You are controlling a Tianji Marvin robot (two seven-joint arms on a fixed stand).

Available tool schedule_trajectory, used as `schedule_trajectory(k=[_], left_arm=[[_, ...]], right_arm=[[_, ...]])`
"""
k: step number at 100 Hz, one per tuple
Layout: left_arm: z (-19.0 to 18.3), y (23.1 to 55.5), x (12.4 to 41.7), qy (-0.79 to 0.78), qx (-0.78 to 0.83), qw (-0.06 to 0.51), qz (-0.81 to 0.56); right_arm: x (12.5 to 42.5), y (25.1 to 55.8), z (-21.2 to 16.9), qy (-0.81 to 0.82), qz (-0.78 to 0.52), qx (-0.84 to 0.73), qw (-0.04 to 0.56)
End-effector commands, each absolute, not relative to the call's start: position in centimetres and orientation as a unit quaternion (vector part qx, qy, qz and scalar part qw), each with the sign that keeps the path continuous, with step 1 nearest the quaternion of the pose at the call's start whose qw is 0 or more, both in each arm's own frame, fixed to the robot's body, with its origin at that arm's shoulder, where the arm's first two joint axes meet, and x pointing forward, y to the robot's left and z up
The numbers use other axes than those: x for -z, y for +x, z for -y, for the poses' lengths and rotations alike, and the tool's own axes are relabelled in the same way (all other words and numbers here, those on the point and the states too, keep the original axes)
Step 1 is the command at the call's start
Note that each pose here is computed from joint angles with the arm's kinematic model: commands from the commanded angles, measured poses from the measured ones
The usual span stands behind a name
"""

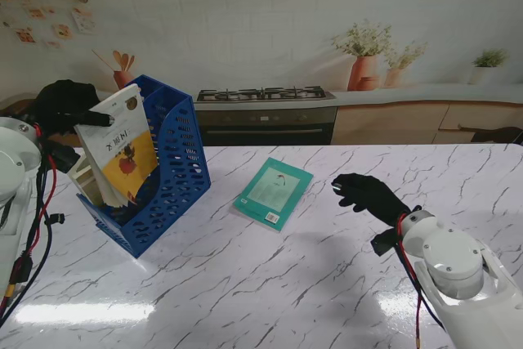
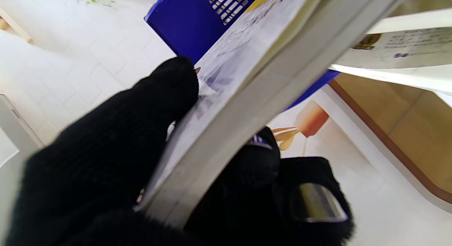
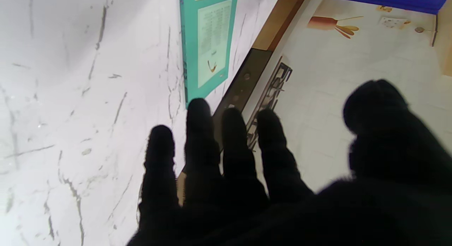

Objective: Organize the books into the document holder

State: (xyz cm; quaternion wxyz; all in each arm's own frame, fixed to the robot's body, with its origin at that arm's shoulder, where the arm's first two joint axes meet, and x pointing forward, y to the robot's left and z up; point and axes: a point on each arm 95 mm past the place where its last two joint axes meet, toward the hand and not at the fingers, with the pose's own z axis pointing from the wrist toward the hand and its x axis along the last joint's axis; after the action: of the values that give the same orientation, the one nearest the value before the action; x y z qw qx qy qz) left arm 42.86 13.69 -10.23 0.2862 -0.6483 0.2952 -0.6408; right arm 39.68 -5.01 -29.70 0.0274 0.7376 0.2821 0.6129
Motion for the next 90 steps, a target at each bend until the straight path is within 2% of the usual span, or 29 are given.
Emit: schedule_trajectory(k=[1,43,90], left_arm=[[-13.4,43.3,10.6,-0.642,0.651,0.27,-0.304],[-13.6,44.6,13.1,-0.638,0.657,0.26,-0.308],[-13.9,45.5,16.6,-0.648,0.66,0.225,-0.306]], right_arm=[[30.0,39.4,4.7,0.741,-0.28,-0.61,0.023],[30.1,39.2,4.8,0.745,-0.276,-0.607,0.025],[30.2,39.1,5.0,0.745,-0.277,-0.606,0.03]])
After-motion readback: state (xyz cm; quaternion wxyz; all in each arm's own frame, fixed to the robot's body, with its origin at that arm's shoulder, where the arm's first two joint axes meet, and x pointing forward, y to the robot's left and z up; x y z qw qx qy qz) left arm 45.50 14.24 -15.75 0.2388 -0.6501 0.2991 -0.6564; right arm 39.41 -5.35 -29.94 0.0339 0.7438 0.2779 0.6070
